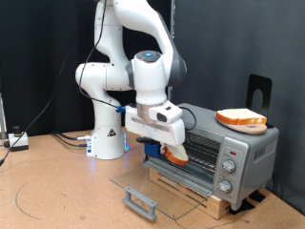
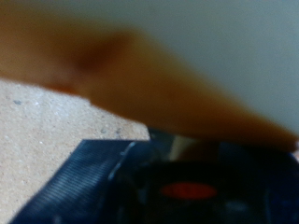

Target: Make a piece of toast with the oven

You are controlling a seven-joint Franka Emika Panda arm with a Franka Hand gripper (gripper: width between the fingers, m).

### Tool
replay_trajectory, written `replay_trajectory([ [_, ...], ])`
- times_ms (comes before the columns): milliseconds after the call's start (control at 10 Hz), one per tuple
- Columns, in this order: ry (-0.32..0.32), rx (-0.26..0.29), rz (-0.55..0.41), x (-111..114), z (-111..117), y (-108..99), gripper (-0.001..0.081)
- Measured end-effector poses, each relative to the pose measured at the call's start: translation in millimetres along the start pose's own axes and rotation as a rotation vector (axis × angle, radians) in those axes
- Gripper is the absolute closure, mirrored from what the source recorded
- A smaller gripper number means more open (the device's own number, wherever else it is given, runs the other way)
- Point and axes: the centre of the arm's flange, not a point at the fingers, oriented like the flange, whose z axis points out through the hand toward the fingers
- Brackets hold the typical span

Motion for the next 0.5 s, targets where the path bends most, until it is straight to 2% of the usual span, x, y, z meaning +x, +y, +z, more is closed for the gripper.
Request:
replay_trajectory([
  [500, -0.016, -0.026, -0.018, 16.0, -6.2, 1.3, 0.0412],
])
